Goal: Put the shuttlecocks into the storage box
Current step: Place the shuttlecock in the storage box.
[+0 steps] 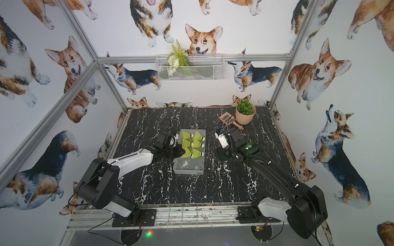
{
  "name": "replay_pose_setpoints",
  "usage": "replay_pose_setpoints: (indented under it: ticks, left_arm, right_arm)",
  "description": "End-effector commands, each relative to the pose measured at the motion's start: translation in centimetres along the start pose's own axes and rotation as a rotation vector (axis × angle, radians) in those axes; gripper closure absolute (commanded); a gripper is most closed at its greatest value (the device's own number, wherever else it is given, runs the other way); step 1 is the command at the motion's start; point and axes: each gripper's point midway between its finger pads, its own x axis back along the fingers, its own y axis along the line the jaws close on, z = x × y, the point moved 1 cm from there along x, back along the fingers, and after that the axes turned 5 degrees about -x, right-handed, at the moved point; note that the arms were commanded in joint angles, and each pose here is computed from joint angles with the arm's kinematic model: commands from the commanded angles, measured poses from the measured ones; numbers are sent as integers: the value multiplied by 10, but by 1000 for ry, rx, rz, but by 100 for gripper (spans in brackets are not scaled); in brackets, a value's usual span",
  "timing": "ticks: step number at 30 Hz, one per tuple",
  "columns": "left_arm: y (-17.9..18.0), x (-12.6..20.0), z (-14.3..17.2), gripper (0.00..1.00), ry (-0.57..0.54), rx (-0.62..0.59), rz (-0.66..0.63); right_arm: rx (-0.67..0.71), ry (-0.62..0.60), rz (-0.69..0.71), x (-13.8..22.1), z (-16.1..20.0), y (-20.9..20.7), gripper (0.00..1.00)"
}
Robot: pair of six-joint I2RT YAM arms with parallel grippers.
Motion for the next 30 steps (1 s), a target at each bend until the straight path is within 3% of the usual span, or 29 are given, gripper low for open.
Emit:
replay_pose_setpoints:
  ticks: [1,9,24,30]
  left_arm:
    - [3,-1,-1,86,-8,3,-13]
    - [7,2,-2,77,-16,-6,-45]
    - [-2,15,-10,74,-46,-39,-38]
    - [-3,38,-15,61,-87,-91,-79]
  right_arm:
    - [-2,0,12,1,0,-2,29]
    - [0,5,15,1,2,-2,29]
    - [-14,17,90,-1,6,-16,29]
    - [-96,23,161,0,8,-41,30]
